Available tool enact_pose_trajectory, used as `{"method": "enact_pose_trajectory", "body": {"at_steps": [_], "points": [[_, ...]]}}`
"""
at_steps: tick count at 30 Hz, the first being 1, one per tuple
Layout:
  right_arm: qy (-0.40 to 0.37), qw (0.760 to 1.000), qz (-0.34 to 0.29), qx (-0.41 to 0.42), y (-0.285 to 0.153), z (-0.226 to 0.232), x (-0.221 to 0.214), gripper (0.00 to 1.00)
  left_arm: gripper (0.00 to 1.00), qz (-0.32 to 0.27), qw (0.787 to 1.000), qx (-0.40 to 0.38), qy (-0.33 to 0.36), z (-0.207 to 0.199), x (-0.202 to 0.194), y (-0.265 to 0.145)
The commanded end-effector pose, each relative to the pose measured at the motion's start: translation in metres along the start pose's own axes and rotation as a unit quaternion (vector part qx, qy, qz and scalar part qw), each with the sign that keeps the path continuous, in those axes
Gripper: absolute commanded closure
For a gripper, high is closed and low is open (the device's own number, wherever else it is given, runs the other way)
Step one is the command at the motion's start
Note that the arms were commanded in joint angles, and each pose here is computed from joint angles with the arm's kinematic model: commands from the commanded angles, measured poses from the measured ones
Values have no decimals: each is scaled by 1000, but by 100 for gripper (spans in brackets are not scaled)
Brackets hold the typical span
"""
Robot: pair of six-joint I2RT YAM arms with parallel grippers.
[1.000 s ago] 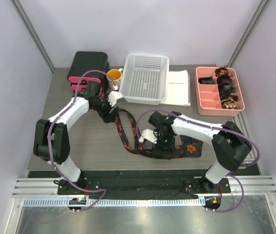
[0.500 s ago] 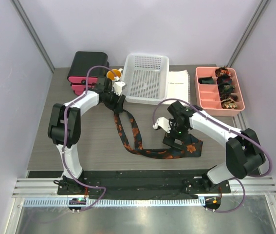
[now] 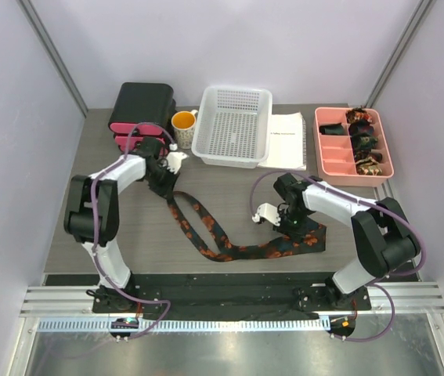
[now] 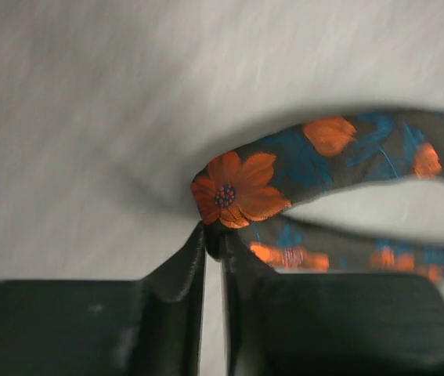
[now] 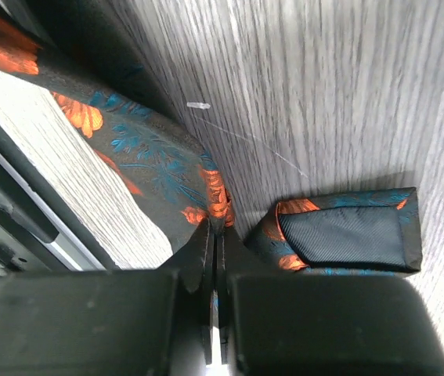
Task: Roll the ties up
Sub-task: Flatten out the tie at the center of the board.
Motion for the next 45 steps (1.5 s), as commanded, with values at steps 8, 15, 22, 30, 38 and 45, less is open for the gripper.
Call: {"method": "enact_pose_trajectory", "body": {"at_steps": [8,15,22,30,38,45], "points": [[-20,1000,-1,-12,-9,-7,3,99,33,-64,993,-87,46,5,-9,-99],[-20,1000,5,-22,-13,-12,4,99,37,-15,997,-30,-67,28,14,-66],[-16,999,-2,-37,-20,-16,9,99,31,60,976,-6,-207,23,-6,-50],[-19,999,0,-43,-21,-19,10,99,37,123,949,-35,-289,18,-18,-24],[-17,998,8,-63,-17,-25,8,99,76,131,940,-90,-302,7,-24,-21],[87,967,-45,-235,-63,-74,-5,99,100,-64,987,-125,-77,8,35,-99]]}}
Point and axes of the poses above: each gripper's point midway between its finger pads, its own y axis out along the fingers, its own z axis along the line the jaws close on, x = y × z, the point moved 7 cm from there along -y, back along the fingers, and after that the axes turned 1 degree about y, right-handed, at the moved point
